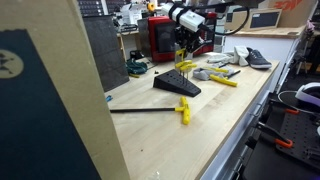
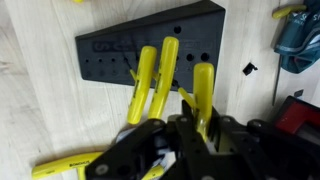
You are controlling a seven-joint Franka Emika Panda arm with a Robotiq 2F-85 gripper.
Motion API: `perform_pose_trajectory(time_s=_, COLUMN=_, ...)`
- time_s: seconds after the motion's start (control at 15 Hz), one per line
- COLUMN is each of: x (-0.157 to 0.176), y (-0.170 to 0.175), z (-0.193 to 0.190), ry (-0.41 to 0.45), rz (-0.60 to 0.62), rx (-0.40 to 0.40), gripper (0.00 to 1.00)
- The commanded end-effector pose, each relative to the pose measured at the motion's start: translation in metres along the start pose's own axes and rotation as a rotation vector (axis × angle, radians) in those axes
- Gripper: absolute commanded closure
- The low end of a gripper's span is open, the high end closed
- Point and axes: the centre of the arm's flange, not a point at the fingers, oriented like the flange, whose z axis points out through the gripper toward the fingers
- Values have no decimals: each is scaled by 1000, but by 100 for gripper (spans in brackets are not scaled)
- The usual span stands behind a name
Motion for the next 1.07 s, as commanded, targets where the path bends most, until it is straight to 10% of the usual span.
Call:
perform_pose_trajectory(time_s=0.0, x=3, y=7, z=-8, ry=11, rz=86, rx=0, gripper=96)
perform_pose_trajectory(time_s=1.0, x=16, y=3, z=14, ry=15, rz=183, rx=-7, gripper=96)
